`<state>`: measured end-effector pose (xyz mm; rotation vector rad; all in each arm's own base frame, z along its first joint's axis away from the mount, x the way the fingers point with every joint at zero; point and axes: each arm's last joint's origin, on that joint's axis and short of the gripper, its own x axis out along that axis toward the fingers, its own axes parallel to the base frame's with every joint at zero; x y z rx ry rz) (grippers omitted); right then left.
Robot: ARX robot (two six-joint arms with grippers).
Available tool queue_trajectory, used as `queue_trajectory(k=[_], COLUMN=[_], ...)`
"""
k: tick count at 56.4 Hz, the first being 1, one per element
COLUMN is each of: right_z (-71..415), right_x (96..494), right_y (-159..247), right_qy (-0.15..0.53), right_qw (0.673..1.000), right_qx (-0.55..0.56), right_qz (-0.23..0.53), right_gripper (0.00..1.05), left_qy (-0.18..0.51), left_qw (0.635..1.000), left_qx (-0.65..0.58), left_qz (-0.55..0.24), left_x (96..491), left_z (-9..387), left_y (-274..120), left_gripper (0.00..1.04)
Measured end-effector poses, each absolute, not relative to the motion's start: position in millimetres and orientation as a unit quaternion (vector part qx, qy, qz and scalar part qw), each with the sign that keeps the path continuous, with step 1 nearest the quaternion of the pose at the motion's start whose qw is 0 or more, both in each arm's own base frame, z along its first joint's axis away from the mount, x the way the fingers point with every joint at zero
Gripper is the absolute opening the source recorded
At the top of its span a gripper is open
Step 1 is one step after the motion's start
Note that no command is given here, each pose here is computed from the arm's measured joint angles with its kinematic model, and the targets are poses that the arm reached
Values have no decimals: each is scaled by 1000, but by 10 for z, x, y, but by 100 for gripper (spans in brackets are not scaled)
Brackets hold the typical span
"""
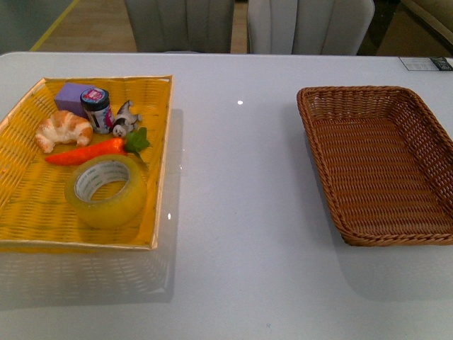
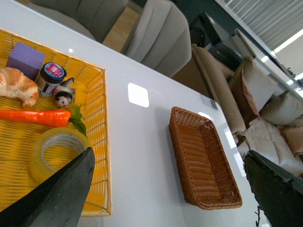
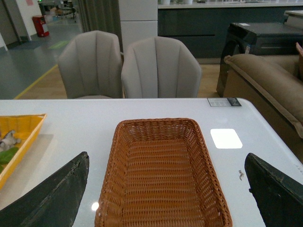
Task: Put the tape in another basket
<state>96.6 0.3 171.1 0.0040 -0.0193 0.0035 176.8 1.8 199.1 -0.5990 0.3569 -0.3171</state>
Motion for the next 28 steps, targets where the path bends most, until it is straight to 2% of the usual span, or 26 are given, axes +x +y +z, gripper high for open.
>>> queue_trajectory(k=[6,13,20,28], right_z=[1711,1711,1711,1711], right_x=[966,966,966,966], right_y=[3,3,3,3], right_qy=[-9,-9,-9,-9], right_qw=[1000,1000,1000,1000], right_qx=[2,2,2,2], right_qz=[2,2,2,2], right_gripper=[96,96,96,96], left_qy=[196,256,310,342], left_qw=[931,931,926,923], left_qx=[-274,-230,-189,-162], left_qz=[-143,-124,-103,-77], left_x=[2166,2642,2953,3205], left_z=[1813,1429,1064,799], left_y=[-47,-116,-125,-66], left_gripper=[96,96,96,96])
